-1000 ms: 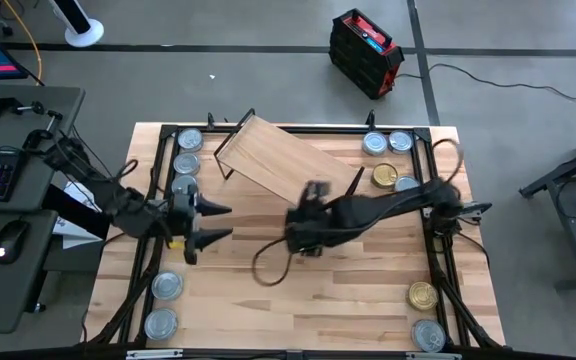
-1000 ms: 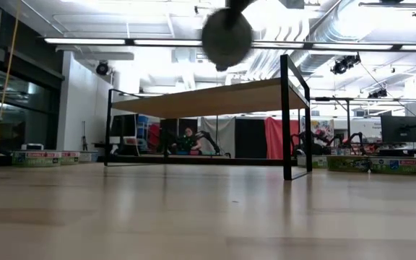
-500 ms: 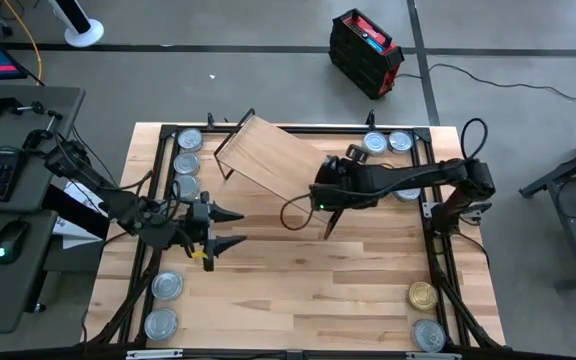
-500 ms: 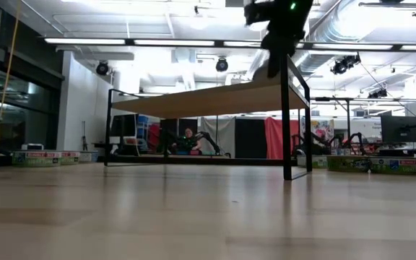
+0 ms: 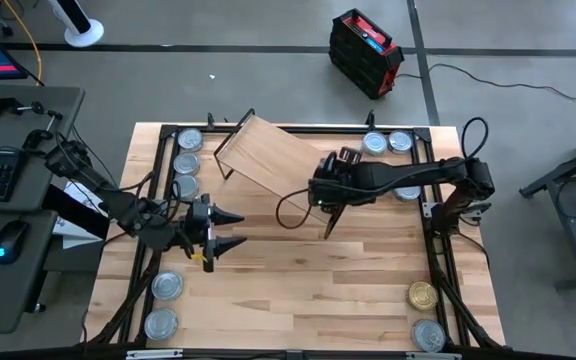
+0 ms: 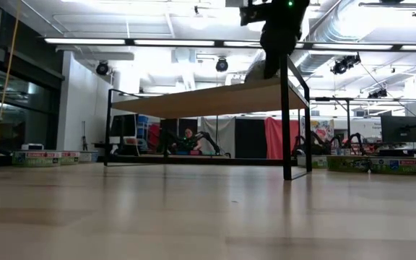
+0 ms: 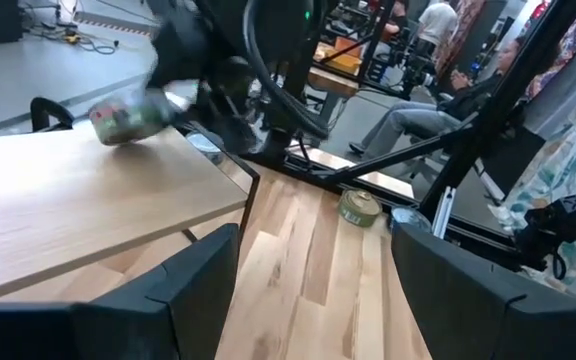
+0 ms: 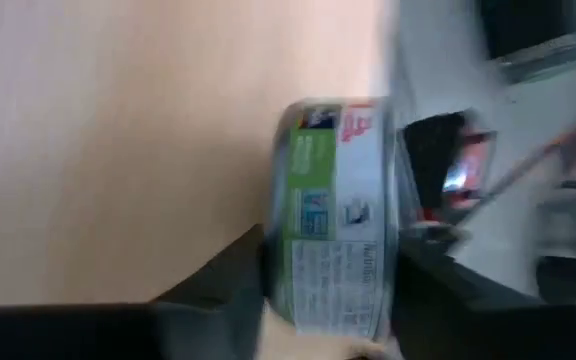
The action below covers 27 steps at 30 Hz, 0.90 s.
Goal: Stack canned seafood by type on shelf
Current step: Put the white-green tuna can on the shelf, then stack the white-green tuna can on top of the other white-green tuna can on the shelf
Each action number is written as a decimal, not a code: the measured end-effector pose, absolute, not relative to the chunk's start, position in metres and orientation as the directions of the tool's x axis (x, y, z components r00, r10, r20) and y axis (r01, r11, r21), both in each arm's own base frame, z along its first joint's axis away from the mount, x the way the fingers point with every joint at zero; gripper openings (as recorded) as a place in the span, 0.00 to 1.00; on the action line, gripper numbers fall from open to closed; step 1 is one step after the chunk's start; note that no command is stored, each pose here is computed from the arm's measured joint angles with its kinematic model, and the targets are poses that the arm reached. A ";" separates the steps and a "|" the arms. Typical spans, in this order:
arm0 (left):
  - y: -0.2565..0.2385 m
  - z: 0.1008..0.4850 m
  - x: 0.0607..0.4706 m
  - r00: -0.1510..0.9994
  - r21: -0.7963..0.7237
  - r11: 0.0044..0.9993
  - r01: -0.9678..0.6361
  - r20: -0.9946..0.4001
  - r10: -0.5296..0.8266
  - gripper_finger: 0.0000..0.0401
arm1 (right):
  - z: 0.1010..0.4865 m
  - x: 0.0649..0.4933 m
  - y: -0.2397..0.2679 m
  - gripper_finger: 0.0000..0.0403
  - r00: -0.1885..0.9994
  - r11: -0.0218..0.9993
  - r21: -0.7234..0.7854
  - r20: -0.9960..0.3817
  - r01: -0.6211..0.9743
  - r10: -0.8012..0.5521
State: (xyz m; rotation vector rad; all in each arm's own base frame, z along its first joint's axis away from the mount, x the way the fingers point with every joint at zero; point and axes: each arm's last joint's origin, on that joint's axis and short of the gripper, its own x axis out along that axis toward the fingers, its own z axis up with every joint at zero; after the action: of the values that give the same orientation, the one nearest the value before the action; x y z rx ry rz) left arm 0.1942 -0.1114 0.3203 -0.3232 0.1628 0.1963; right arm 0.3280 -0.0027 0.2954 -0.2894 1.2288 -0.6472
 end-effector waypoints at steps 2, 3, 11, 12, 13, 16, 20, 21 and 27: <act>-0.111 0.320 0.194 0.967 -0.299 0.929 -0.220 -0.190 0.168 0.64 | 0.293 0.328 -0.001 0.53 0.180 0.809 -0.514 -0.800 0.285 -0.572; -0.111 0.320 0.195 0.967 -0.299 0.928 -0.221 -0.190 0.169 0.64 | 0.293 0.328 0.000 0.56 0.181 0.818 -0.502 -0.810 0.281 -0.558; -0.110 0.321 0.194 0.967 -0.277 0.935 -0.220 -0.187 0.172 0.64 | 0.306 0.326 0.004 0.61 0.196 0.844 -0.458 -0.833 0.277 -0.517; -0.109 0.322 0.194 0.968 -0.281 0.935 -0.219 -0.184 0.171 0.64 | 0.313 0.326 0.005 0.61 0.206 0.847 -0.449 -0.835 0.284 -0.511; -0.108 0.324 0.192 0.969 -0.286 0.933 -0.217 -0.178 0.170 0.64 | 0.321 0.326 0.005 0.61 0.219 0.848 -0.441 -0.833 0.295 -0.509; -0.104 0.331 0.186 0.975 -0.306 0.930 -0.206 -0.148 0.167 0.64 | 0.352 0.323 0.010 0.62 0.291 0.850 -0.400 -0.815 0.342 -0.501; -0.100 0.336 0.180 0.978 -0.330 0.923 -0.198 -0.128 0.164 0.64 | 0.389 0.314 0.024 0.62 0.440 0.871 -0.250 -0.784 0.422 -0.439; -0.100 0.337 0.179 0.978 -0.336 0.921 -0.195 -0.130 0.160 0.64 | 0.395 0.311 0.030 0.62 0.474 0.881 -0.202 -0.780 0.427 -0.409; -0.105 0.336 0.176 0.987 -0.366 0.922 -0.123 -0.142 0.075 0.64 | 0.384 0.299 0.097 0.55 0.593 0.938 0.036 -0.783 0.346 -0.188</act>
State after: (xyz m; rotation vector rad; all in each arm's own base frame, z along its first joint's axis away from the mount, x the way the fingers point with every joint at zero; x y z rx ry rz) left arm 0.1760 -0.1055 0.3362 -0.3838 0.1261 0.1016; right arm 0.2991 0.0965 0.3842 0.1921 0.8845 -0.3128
